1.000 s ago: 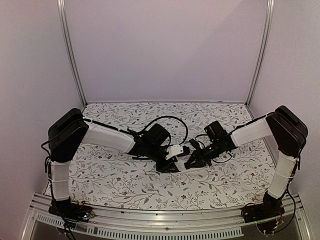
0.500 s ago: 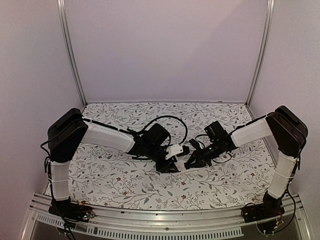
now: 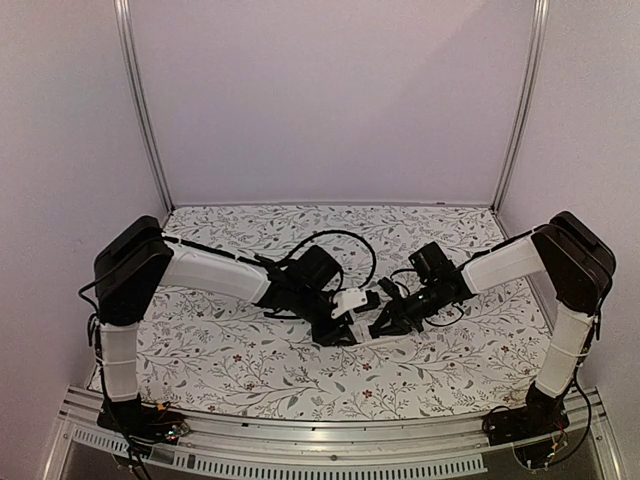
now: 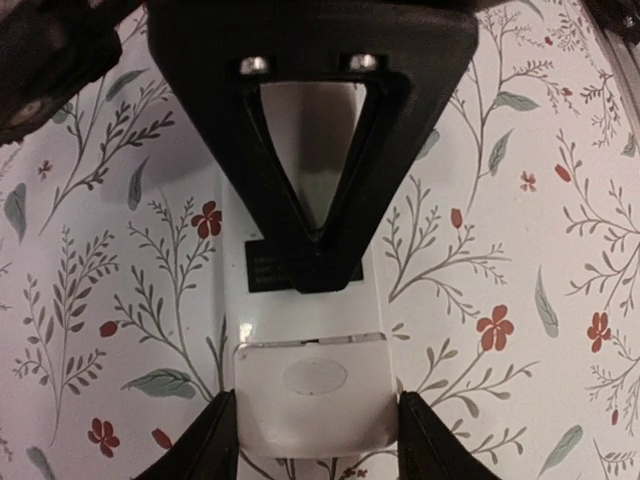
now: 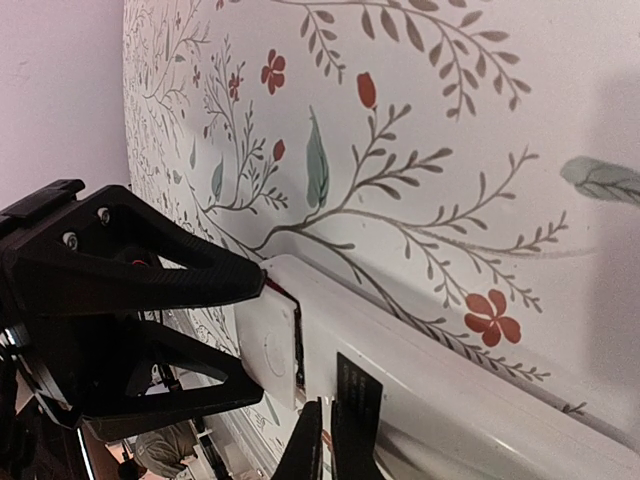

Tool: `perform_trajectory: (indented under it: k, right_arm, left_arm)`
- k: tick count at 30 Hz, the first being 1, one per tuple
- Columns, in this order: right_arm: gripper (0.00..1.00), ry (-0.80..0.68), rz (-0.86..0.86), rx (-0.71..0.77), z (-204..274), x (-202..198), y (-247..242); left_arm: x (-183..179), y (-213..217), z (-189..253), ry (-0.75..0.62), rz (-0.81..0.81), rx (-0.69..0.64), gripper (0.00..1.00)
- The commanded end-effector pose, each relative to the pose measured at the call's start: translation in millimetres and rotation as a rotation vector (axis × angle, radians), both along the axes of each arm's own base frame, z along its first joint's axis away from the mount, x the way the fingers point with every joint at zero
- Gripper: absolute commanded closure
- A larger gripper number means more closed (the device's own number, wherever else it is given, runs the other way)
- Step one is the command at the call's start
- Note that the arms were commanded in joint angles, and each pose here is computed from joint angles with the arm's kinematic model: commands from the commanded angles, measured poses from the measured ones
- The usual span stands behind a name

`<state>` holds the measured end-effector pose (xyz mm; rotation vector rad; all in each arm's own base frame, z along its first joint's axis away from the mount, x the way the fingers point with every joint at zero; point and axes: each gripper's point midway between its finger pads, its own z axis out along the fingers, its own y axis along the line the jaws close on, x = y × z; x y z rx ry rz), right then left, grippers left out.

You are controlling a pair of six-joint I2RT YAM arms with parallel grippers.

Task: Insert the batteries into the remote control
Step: Load the battery cover onto the remote control without the battery cover.

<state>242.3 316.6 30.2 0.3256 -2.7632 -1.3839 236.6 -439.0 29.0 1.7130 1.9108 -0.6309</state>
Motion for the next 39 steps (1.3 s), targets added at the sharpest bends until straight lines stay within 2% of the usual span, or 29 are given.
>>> perform_trajectory:
  k: [1, 9, 21, 39]
  right_arm:
    - [0.96, 0.043, -0.013, -0.06, -18.9, -8.9, -7.6]
    - [0.95, 0.042, -0.01, -0.059, -18.8, -9.8, -7.5]
    - [0.95, 0.045, -0.01, -0.063, -20.3, -10.0, -8.3]
    - [0.95, 0.047, -0.003, -0.06, -20.4, -10.7, -7.5]
  left_arm:
    - [-16.4, -4.8, -12.0, 0.02, -0.038, 0.049, 0.49]
    - [-16.1, -2.4, -23.5, 0.03, -0.026, 0.08, 0.48]
    - [5.9, 2.0, -14.4, -0.076, 0.045, 0.074, 0.5]
    - [4.7, 15.4, -21.9, -0.033, 0.021, 0.094, 0.49]
